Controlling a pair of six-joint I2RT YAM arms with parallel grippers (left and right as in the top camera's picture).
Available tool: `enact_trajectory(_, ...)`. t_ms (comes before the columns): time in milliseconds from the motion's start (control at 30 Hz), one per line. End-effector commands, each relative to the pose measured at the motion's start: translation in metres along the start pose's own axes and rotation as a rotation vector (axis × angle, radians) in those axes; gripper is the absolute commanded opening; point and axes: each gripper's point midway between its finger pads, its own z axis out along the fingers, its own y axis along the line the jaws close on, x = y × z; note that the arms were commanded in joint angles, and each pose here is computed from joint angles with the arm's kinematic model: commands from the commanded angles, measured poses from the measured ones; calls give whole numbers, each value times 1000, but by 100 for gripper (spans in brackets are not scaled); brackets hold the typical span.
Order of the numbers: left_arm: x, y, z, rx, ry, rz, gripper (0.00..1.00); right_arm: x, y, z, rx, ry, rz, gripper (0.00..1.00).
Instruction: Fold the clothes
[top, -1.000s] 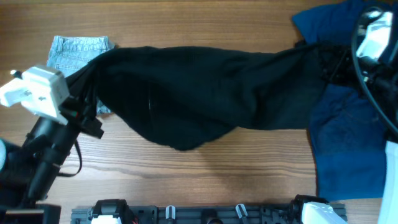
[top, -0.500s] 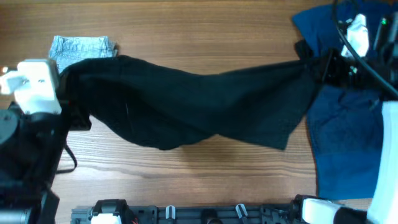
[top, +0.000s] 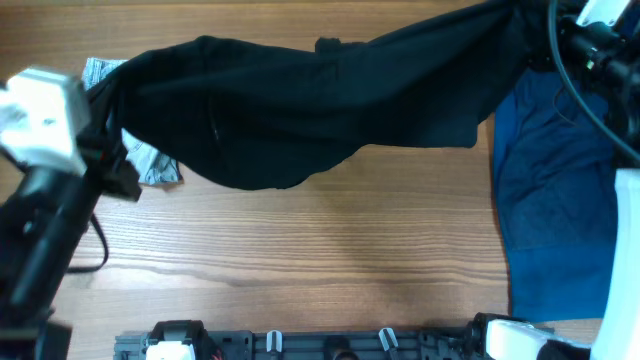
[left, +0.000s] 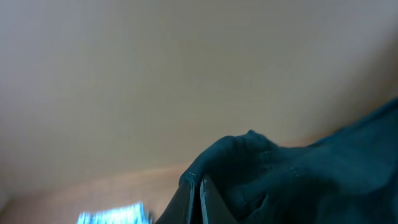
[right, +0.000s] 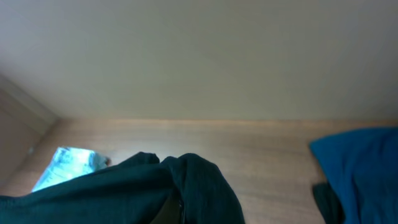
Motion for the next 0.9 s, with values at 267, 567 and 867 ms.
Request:
enact_trajectory(267,4,-23,-51,71,74,12,4,-15,76,-134,-52,-185,3,5)
enact_trajectory(567,80,16,32,-42,458,-84,4,89,14,-47,63,340,319,8)
enact_trajectory(867,230,55,201,-61,886,-139,68,124,-70,131,-31,431,274,56)
